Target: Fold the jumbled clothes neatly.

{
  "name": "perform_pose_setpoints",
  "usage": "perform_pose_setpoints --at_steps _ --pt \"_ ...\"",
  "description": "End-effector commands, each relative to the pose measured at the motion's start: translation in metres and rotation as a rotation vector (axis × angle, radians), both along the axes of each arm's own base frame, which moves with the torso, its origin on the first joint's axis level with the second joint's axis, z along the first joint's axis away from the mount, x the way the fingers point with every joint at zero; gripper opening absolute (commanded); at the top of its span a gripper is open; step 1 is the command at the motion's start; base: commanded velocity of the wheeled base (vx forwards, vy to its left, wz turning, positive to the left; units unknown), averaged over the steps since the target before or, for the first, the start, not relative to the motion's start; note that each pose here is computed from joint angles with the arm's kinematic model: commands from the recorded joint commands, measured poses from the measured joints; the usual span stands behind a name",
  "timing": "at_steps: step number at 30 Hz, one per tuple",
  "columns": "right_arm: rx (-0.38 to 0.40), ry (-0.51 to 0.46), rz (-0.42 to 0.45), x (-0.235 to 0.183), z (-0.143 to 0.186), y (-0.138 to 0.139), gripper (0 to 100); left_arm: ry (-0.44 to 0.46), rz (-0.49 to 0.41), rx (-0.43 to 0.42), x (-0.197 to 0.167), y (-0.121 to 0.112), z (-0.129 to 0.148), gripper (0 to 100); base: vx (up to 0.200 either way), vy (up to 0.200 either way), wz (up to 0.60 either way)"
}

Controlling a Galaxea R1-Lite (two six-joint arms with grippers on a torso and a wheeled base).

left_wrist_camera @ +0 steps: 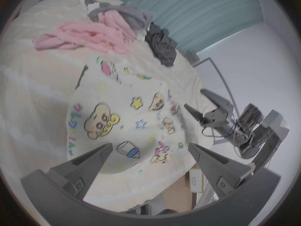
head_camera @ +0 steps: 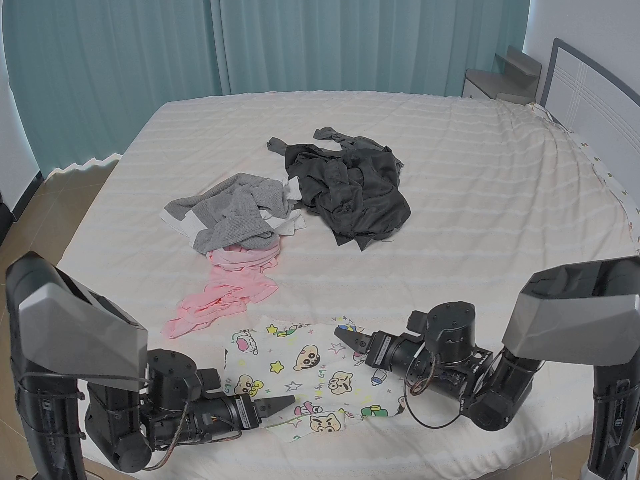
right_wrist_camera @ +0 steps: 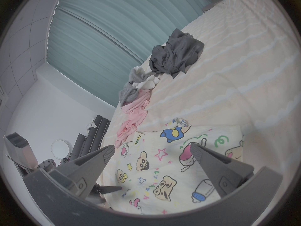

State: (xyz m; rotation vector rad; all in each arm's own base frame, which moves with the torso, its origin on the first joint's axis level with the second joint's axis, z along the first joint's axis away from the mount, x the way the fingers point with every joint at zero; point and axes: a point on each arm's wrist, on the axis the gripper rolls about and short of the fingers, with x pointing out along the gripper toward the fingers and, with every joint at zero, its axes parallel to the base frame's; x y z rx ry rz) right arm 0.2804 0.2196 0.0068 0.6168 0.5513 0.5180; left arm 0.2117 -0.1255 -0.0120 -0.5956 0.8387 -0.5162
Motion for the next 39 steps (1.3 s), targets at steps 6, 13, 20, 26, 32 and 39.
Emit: perform_pose_setpoints --at_steps 6,13,20,26,32,39 --pt "0.082 -0.191 -0.064 -0.066 0.111 -0.071 100 -0.416 0.093 -0.228 -0.032 0.029 0.118 100 0.0 0.0 0.0" --pt "-0.097 -0.318 -0.281 -0.125 0.154 -0.13 100 -0.661 0.168 -0.075 -0.074 0.052 0.15 100 0.0 0.0 0.0" --pt "-0.246 -0.392 -0.396 -0.187 0.171 -0.171 100 -0.741 0.276 0.036 -0.114 0.076 0.169 100 0.0 0.0 0.0" --pt "-0.335 -0.373 -0.623 -0.242 0.161 -0.214 100 -0.773 0.429 0.198 -0.177 0.114 0.193 100 0.0 0.0 0.0" --pt "-0.333 -0.417 -0.817 -0.273 0.152 -0.227 100 -0.745 0.639 0.365 -0.22 0.136 0.183 100 0.0 0.0 0.0" --pt "-0.463 -0.484 -0.786 -0.294 0.122 -0.227 100 -0.753 0.874 0.49 -0.251 0.133 0.167 100 0.0 0.0 0.0"
